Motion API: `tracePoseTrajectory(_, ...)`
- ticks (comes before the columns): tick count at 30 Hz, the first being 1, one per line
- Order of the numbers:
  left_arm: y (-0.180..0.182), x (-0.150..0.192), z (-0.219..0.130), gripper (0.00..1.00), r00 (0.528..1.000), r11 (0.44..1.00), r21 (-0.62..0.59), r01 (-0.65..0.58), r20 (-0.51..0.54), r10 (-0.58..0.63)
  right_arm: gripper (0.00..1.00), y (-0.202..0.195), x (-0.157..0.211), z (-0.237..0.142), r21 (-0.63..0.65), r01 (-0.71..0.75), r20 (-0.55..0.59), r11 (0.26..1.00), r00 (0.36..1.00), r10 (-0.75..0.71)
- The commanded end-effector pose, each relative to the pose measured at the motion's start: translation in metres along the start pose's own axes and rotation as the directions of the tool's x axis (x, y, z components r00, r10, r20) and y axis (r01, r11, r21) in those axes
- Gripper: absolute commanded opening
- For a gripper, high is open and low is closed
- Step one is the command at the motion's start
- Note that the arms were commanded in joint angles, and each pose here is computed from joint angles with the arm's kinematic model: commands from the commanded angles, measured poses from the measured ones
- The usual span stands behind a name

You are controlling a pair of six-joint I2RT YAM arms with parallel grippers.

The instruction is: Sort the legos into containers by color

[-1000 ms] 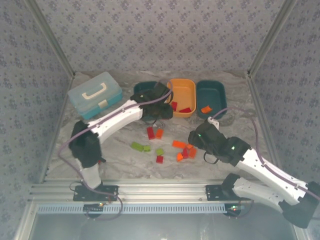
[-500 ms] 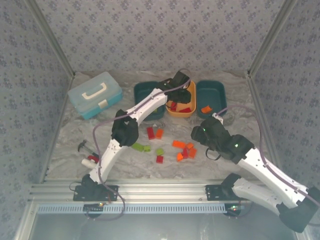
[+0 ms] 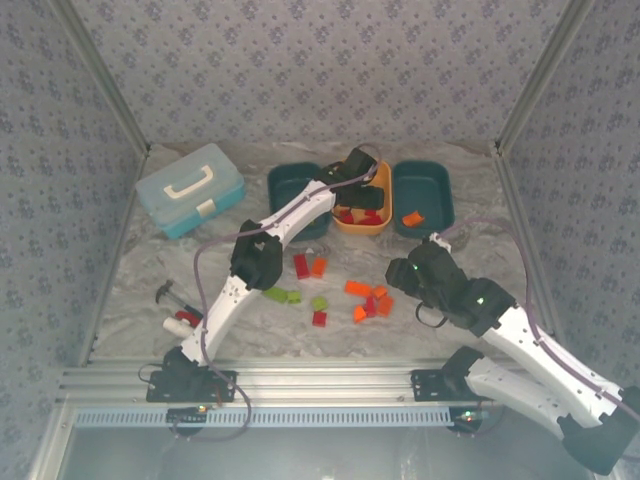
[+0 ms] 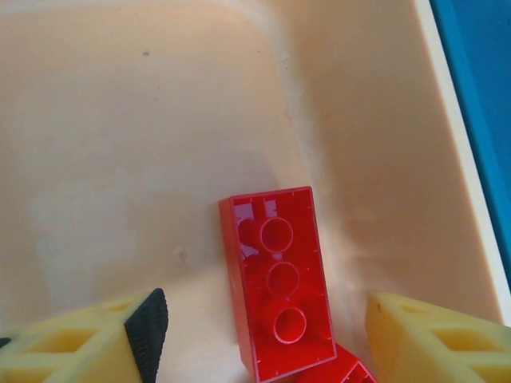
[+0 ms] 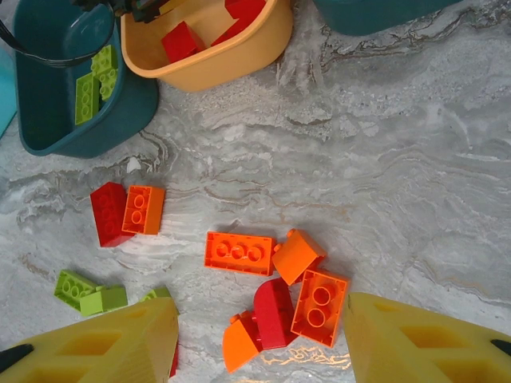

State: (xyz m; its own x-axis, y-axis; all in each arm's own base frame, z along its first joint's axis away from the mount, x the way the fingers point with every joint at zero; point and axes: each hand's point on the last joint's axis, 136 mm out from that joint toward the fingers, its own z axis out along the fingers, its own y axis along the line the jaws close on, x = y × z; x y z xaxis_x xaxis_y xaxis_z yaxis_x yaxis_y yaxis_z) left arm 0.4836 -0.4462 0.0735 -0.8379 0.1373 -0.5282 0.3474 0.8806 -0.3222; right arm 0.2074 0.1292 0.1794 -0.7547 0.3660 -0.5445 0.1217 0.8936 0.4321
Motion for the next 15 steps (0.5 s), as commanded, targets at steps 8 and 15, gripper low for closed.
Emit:
tracePoseTrajectory(8,-0.055,-0.063,-0.109,0.73,0.984,0.990,0.138,0.023,0.170,-0.047,0.59,-0.011,0.029,0.017,0.056,0.060,-0.136,0.997,0.989,-0.052)
tracePoseTrajectory(15,-0.056,-0.074,-0.220,0.73,0.959,0.978,0.190,0.083,0.251,-0.130,0.52,-0.014,0.061,0.028,0.096,0.110,-0.240,0.989,0.967,-0.084)
